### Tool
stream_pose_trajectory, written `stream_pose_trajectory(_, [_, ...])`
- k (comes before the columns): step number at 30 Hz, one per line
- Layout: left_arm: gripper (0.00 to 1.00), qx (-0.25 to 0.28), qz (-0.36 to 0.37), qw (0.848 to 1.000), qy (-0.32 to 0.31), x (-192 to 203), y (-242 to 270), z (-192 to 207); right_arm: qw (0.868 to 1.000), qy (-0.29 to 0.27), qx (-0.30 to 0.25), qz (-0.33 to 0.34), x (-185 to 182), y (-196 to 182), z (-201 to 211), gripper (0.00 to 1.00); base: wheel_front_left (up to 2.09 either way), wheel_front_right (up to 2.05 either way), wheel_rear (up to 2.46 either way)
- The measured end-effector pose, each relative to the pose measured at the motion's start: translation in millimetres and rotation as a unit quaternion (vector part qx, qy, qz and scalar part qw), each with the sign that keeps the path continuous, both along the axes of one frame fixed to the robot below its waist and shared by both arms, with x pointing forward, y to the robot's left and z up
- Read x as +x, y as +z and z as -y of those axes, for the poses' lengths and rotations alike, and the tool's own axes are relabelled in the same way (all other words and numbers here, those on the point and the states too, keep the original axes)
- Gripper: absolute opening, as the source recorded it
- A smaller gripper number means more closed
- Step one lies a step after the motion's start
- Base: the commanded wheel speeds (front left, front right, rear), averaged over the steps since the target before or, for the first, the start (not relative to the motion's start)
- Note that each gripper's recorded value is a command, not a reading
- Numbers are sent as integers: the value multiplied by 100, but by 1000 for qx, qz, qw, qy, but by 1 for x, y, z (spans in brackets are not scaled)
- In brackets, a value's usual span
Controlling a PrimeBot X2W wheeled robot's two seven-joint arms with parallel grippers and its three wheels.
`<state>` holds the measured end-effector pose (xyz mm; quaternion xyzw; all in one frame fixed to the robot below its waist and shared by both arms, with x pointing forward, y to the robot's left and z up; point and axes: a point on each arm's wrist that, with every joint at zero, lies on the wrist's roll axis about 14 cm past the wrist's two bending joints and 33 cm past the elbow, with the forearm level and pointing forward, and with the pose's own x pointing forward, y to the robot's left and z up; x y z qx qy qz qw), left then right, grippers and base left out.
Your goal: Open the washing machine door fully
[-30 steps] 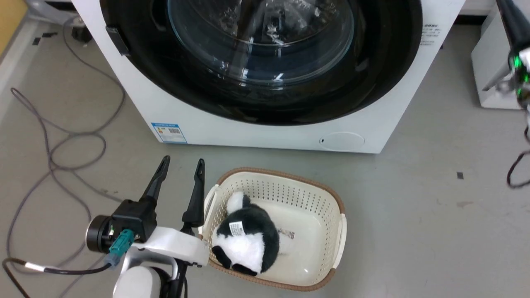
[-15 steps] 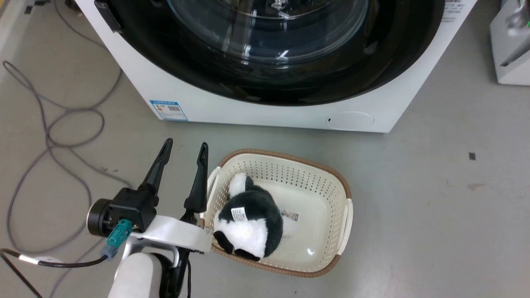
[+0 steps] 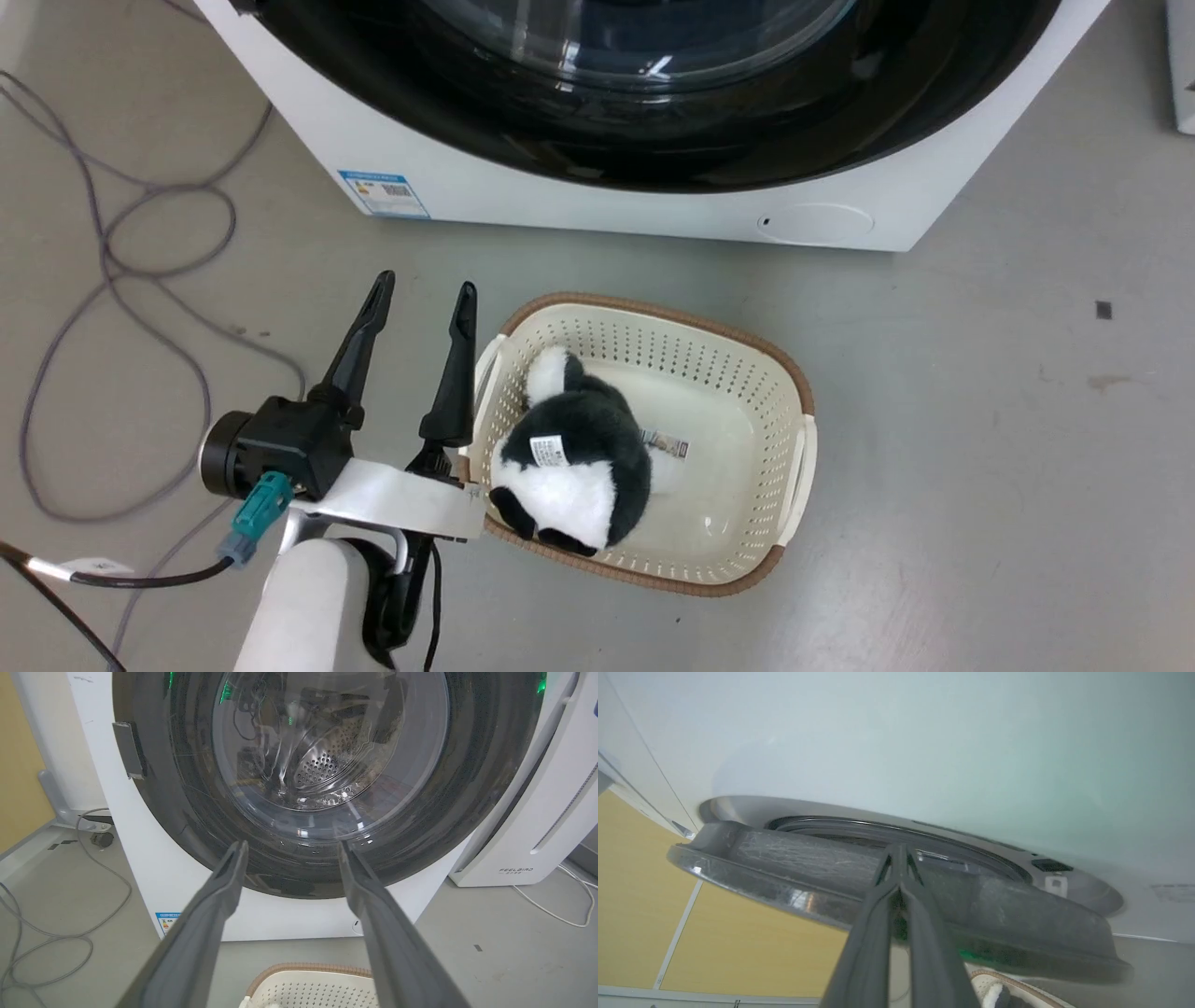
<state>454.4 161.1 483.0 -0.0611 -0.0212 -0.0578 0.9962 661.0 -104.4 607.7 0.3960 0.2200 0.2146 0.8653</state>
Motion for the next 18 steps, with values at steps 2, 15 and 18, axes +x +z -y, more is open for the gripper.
stream_pose_trajectory(2, [100,-2,0,1000,2,2,-1,-1,1000,13,-2,-10,1,-3,-5,0,0,0,0])
stream_pose_trajectory(15, [100,-8,9,1000,-3,5,2,0,995,85,-21,-46,-12,-4,-26,0,0,0,0])
stream_pose_trajectory(18, [100,-1,11,1000,-6,4,4,2,994,97,-23,-50,-20,-6,-29,0,0,0,0])
